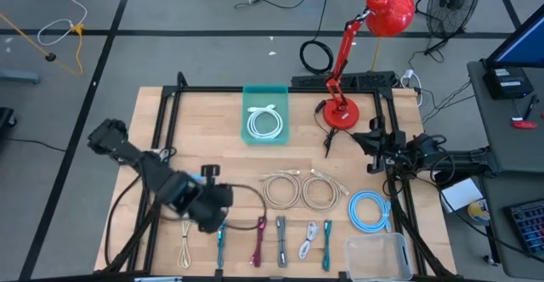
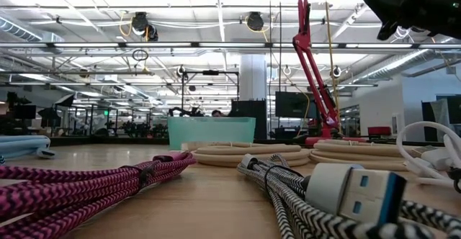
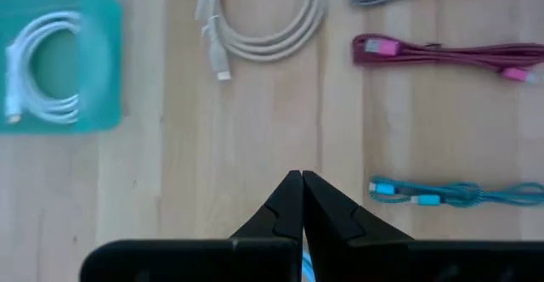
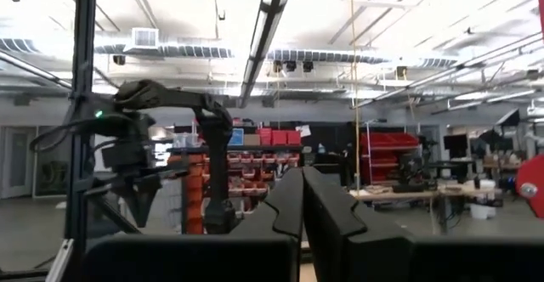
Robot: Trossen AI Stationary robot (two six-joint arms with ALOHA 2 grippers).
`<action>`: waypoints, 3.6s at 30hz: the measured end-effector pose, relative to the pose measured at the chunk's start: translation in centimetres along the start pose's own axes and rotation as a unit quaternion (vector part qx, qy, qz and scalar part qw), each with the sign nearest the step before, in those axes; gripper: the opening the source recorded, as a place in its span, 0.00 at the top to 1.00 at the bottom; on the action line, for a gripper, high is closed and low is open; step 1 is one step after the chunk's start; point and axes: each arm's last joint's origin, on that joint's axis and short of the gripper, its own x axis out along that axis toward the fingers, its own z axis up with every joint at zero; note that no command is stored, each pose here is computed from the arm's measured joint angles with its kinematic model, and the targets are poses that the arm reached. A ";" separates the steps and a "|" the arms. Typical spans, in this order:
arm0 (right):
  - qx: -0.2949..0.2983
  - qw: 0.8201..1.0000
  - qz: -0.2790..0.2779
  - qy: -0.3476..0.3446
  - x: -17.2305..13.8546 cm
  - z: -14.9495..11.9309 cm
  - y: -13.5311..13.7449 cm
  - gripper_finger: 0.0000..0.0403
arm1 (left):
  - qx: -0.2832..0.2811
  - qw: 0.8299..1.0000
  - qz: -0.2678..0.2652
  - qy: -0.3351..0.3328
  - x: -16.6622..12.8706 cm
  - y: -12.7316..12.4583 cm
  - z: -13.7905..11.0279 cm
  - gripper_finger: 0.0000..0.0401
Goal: Pick & Place USB Port
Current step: Put the white USB cable into the transparent bin
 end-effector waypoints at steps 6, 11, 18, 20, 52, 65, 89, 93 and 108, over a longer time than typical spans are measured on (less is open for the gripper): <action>-0.006 1.000 -0.001 -0.013 0.0 0.3 0.0 0.99 | -0.037 0.997 0.068 0.005 1.6 -2.0 -3.8 0.98; -0.009 1.000 -0.001 -0.017 0.0 0.3 0.0 0.99 | -0.094 0.988 0.122 -0.022 3.4 -2.2 -6.9 0.98; 0.002 0.999 -0.001 -0.053 -0.1 1.0 0.0 0.99 | -0.183 0.948 0.168 -0.199 4.7 -1.7 -9.7 0.98; 0.010 0.999 0.000 -0.053 -0.1 1.0 0.0 0.99 | -0.195 0.937 0.169 -0.236 5.3 -1.4 -10.3 0.98; 0.159 0.882 0.196 0.398 16.2 -6.1 8.2 0.69 | -0.384 0.745 0.342 -0.425 6.6 8.6 -9.8 0.98; 0.249 0.771 0.269 0.520 15.2 -7.2 17.1 0.62 | -0.354 0.784 0.328 -0.390 3.9 10.0 -10.9 0.98; 0.143 0.732 0.236 0.623 12.1 -8.1 19.6 0.61 | -0.345 0.798 0.325 -0.373 4.0 10.0 -10.9 0.98; 0.145 0.703 0.255 0.648 11.1 -9.3 20.7 0.61 | -0.346 0.799 0.322 -0.371 4.0 10.0 -10.9 0.98; 0.004 0.648 0.326 0.688 15.1 -11.8 26.6 0.61 | -0.348 0.809 0.309 -0.357 4.1 9.9 -10.9 0.98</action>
